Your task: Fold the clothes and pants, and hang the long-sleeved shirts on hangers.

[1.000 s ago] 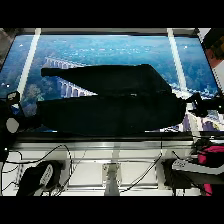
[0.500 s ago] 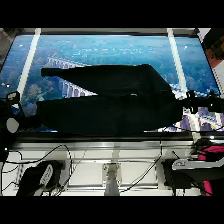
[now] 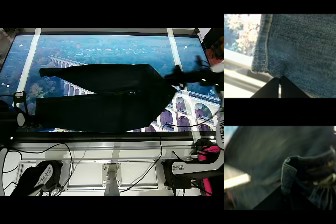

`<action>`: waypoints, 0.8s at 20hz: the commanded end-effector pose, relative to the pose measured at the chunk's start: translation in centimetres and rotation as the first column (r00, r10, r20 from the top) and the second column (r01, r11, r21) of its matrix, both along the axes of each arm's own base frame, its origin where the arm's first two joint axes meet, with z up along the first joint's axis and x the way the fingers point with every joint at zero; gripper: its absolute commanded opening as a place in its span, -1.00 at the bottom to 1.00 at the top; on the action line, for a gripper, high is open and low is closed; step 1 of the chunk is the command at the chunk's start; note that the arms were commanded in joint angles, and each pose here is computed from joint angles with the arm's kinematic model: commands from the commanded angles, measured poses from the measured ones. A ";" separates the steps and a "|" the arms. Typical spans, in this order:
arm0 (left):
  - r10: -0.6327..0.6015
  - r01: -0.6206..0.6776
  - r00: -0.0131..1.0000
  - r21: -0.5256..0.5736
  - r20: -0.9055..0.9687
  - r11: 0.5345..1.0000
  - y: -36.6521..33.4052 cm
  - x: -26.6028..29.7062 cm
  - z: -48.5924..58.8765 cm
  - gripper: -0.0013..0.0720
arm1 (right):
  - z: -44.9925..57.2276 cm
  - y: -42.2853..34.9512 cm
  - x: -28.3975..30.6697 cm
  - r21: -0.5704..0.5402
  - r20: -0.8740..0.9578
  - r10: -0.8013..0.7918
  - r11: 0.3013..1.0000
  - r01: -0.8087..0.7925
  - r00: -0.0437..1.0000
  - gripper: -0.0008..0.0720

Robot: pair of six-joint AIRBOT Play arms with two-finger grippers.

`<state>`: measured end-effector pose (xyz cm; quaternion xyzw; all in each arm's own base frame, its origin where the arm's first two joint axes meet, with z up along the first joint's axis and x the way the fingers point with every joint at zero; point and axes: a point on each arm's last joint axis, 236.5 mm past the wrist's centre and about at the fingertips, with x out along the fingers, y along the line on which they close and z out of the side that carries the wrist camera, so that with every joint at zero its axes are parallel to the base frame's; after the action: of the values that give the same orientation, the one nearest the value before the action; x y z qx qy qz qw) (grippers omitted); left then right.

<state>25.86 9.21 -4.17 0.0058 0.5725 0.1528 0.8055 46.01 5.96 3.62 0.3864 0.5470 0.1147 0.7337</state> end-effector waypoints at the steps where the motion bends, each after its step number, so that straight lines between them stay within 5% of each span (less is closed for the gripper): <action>1: -0.015 0.014 0.999 -0.004 -0.034 1.000 0.1 0.8 -2.0 -0.92 | 0.1 13.6 -4.2 -0.028 -0.010 0.341 0.940 -0.341 0.940 -0.93; 3: -0.013 0.013 0.999 -0.010 -0.045 1.000 0.0 0.7 -2.3 -0.58 | -1.0 21.6 -9.1 -0.066 -0.024 0.536 0.841 -0.536 0.844 -0.72; 5: -0.013 0.012 0.999 -0.013 -0.040 1.000 -0.1 0.8 -2.3 -0.25 | -2.2 26.1 -13.8 -0.160 -0.043 0.684 0.715 -0.680 0.729 0.21; 6: -0.012 0.012 0.999 -0.015 -0.040 1.000 -0.1 0.8 -2.3 -0.24 | -2.7 27.0 -15.1 -0.220 -0.054 0.730 0.657 -0.722 0.681 0.26; 10: -0.012 0.011 0.999 -0.015 -0.035 1.000 -0.1 0.8 -2.2 0.23 | -0.4 26.3 -13.1 -0.411 -0.042 0.748 0.592 -0.693 0.663 0.26; 14: 0.023 -0.016 0.998 -0.101 0.063 0.995 -1.9 2.2 0.0 0.22 | 4.6 20.1 -6.1 -0.569 0.032 0.662 0.628 -0.530 0.749 0.16; 15: 0.031 -0.014 0.993 -0.147 0.111 0.989 -3.0 3.0 1.2 0.22 | 4.9 18.0 -4.5 -0.580 0.043 0.614 0.658 -0.480 0.788 -0.51; 16: -0.004 0.036 0.986 -0.191 0.166 0.981 -4.7 3.8 2.6 0.22 | 5.0 15.7 -2.9 -0.579 0.056 0.559 0.693 -0.429 0.827 -0.91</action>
<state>28.14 7.47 -3.99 -0.0330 0.5519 0.1302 0.8230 39.27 26.85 7.05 -0.0191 0.5749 0.2592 0.7759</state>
